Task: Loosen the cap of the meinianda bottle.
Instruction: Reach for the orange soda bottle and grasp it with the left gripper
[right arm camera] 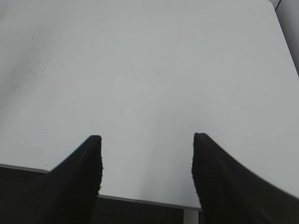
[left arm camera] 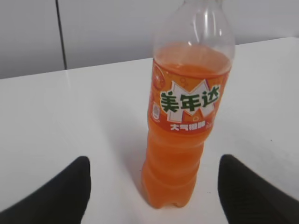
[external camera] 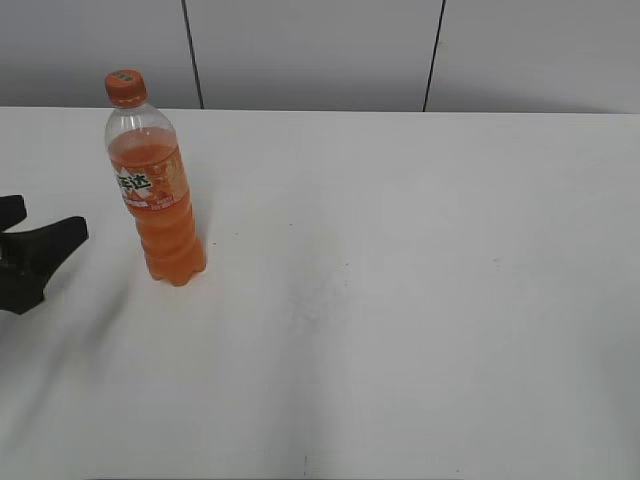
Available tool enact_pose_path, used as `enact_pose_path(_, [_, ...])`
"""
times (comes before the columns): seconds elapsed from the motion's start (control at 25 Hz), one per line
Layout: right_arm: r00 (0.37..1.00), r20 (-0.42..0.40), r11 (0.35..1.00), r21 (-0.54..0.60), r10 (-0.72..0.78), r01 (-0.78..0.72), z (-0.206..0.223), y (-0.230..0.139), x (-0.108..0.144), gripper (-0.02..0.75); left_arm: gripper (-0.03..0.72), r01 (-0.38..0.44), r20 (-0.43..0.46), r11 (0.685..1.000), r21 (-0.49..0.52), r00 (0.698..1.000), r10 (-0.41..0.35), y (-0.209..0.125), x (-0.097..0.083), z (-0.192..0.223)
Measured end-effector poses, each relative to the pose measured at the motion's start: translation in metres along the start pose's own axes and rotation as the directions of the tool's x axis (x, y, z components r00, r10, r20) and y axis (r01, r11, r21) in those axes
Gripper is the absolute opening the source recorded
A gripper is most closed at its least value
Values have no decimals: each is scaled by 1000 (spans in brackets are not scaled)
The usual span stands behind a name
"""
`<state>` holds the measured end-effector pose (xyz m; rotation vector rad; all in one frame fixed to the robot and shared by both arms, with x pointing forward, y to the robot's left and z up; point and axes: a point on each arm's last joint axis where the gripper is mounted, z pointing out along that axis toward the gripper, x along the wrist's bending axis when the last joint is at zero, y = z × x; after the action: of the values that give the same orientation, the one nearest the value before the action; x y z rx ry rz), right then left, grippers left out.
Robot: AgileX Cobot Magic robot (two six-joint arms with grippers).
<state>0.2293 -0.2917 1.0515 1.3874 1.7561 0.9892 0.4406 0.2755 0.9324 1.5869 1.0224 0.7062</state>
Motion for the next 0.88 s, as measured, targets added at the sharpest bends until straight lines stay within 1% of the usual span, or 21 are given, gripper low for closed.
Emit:
enact_pose_path(0.12, [1000,0,1000,0,0,0,0,0,0,461,525,-3,64,1000,-3,998,4,-6,8,6])
enact_pose_path(0.24, [1000,0,1000,0,0,0,0,0,0,461,563,-36,92,999,-22,995,38,-2,14,8])
enact_pose_path(0.44, [1000,0,1000,0,0,0,0,0,0,461,591,-26,63,999,-43,998,29,1,20,8])
enact_pose_path(0.52, [1000,0,1000,0,0,0,0,0,0,461,594,-33,77,997,-66,996,38,3,21,9])
enact_pose_path(0.6, [1000,0,1000,0,0,0,0,0,0,461,594,-67,139,995,-77,987,77,6,25,11])
enact_pose_path(0.68, [1000,0,1000,0,0,0,0,0,0,461,594,-89,210,994,-68,972,101,7,33,17])
enact_pose_path(0.8, [1000,0,1000,0,0,0,0,0,0,461,594,-115,300,993,-29,947,118,3,48,28])
enact_pose_path(0.88, [1000,0,1000,0,0,0,0,0,0,461,594,-121,351,993,-8,929,116,2,57,36])
